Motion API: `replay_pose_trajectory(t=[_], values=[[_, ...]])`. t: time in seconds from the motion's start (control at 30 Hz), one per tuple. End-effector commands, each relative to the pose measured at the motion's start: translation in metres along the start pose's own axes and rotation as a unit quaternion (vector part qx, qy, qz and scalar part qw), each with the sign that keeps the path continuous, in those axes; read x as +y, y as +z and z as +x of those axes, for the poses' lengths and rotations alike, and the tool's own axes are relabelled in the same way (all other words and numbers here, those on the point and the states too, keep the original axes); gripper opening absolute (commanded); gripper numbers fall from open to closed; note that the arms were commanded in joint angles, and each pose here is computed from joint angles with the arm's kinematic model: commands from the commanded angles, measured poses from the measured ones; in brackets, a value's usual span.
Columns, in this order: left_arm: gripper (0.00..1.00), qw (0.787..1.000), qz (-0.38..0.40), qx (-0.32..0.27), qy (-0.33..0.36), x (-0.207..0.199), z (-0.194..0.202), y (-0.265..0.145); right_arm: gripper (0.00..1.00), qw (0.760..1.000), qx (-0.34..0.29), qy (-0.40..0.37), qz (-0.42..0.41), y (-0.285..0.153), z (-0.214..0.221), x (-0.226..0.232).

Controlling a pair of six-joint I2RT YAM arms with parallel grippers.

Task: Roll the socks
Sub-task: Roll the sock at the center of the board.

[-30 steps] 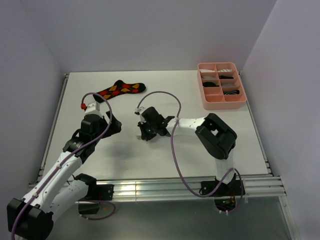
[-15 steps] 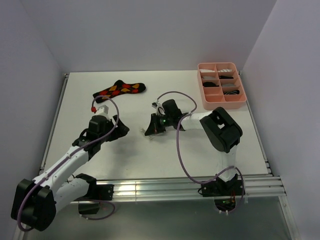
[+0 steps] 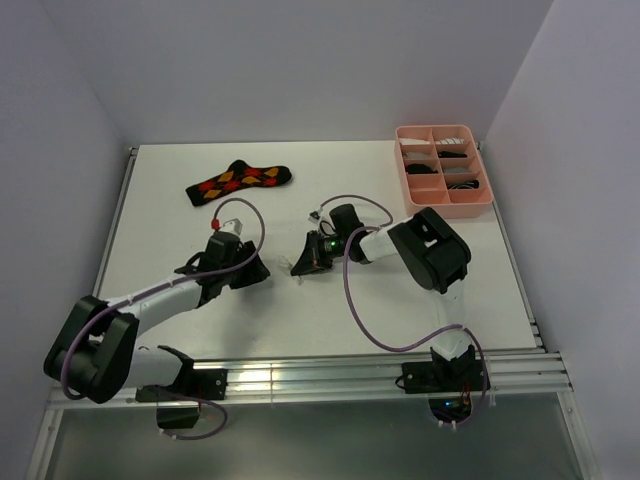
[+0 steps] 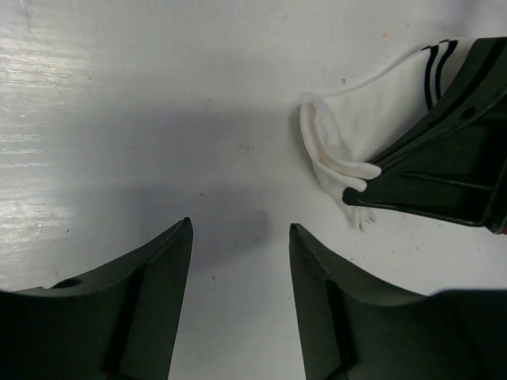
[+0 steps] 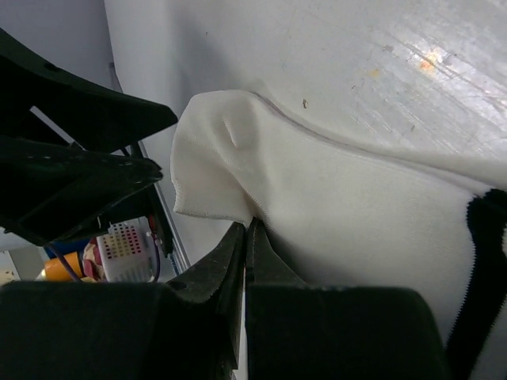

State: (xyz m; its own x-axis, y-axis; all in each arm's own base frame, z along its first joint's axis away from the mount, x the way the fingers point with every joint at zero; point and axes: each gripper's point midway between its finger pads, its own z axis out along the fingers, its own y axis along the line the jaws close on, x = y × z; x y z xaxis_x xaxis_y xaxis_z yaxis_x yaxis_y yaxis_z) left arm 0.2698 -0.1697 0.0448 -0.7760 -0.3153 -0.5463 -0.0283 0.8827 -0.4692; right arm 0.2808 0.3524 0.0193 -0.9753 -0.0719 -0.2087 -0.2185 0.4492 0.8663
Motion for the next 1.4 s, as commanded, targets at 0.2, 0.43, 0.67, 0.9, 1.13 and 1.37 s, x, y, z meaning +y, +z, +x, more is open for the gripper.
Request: replay_pose_trajectory(t=[0.2,0.43,0.67,0.9,1.13,1.37], values=[[0.50,0.999,0.030,-0.006,0.021,-0.033,-0.015,0.024,0.00,1.000,-0.005,0.027,-0.001,-0.001,-0.001,-0.015],[0.47,0.999,0.026,0.014,0.023,-0.036,-0.008,0.042,0.00,1.000,-0.002,0.027,0.011,-0.002,-0.002,-0.018],[0.48,0.999,0.039,0.018,0.019,-0.046,-0.012,0.048,0.00,1.000,0.001,0.026,0.016,-0.002,-0.002,-0.018],[0.48,0.999,0.026,0.031,0.012,-0.040,-0.004,0.057,0.00,0.999,0.001,0.023,0.030,-0.003,-0.006,-0.019],[0.48,0.999,0.005,0.042,-0.001,-0.031,0.004,0.063,0.02,0.999,0.000,0.029,0.043,-0.004,-0.007,-0.022],[0.39,0.998,-0.037,0.057,-0.006,-0.015,0.013,0.073,0.09,0.998,-0.011,0.019,0.059,-0.009,-0.012,-0.018]])
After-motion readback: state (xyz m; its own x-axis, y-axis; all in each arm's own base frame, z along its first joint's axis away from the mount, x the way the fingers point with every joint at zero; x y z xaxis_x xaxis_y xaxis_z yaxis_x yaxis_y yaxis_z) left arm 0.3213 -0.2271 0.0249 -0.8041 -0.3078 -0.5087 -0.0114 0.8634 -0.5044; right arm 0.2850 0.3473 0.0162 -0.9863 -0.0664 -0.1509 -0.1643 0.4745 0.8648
